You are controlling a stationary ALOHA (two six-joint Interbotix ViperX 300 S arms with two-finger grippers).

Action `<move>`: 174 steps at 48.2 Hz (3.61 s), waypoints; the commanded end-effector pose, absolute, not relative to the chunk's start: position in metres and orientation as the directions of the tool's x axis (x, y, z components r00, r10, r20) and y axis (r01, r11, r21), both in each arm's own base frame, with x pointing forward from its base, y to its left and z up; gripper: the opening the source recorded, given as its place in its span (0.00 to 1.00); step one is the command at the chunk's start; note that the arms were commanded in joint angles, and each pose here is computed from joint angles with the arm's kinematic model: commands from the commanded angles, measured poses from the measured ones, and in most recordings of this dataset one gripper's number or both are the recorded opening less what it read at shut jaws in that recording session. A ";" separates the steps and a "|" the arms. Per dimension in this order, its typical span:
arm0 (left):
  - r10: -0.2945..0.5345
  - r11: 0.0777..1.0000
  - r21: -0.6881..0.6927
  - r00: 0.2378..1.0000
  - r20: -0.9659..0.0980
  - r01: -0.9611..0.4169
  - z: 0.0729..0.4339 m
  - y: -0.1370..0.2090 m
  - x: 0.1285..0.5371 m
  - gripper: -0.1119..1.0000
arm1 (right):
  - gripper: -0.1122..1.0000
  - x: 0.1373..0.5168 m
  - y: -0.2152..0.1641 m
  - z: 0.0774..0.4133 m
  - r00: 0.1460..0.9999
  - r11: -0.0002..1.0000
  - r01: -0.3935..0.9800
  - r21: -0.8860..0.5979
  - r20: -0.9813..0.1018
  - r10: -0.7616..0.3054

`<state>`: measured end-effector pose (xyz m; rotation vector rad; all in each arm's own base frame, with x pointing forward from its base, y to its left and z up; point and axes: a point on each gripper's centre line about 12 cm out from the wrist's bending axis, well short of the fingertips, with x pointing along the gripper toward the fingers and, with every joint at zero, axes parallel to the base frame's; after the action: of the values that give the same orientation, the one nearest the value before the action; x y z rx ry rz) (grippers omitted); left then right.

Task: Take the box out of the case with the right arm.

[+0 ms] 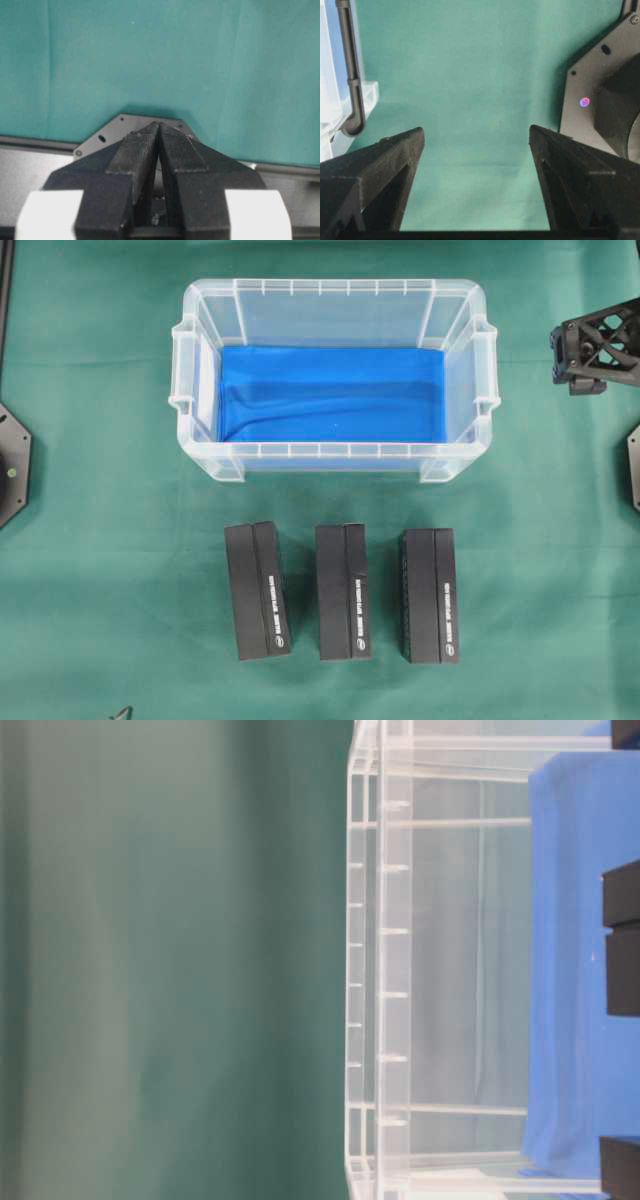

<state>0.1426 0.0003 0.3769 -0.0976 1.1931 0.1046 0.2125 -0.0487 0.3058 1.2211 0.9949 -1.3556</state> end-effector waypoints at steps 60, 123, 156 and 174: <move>0.034 0.990 -0.019 0.372 -0.928 -0.137 0.379 0.001 0.145 0.10 | 0.84 0.213 -0.050 0.310 0.044 -0.152 0.986 0.068 -0.987 -0.156; 0.035 0.990 -0.014 0.339 -0.940 -0.139 0.366 0.001 0.142 0.10 | 0.84 0.213 -0.049 0.309 0.044 -0.151 0.986 0.067 -0.988 -0.146; 0.034 0.991 -0.014 0.344 -0.939 -0.136 0.358 0.001 0.129 0.10 | 0.84 0.214 -0.049 0.310 0.056 -0.151 0.985 0.079 -0.987 -0.148; 0.035 0.990 -0.014 0.342 -0.939 -0.137 0.357 0.001 0.129 0.10 | 0.84 0.215 -0.049 0.310 0.064 -0.150 0.985 0.086 -0.987 -0.149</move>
<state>0.1276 0.0008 0.3542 -0.0951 1.2283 0.1074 0.2147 -0.0485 0.3058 1.2359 0.9851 -1.3399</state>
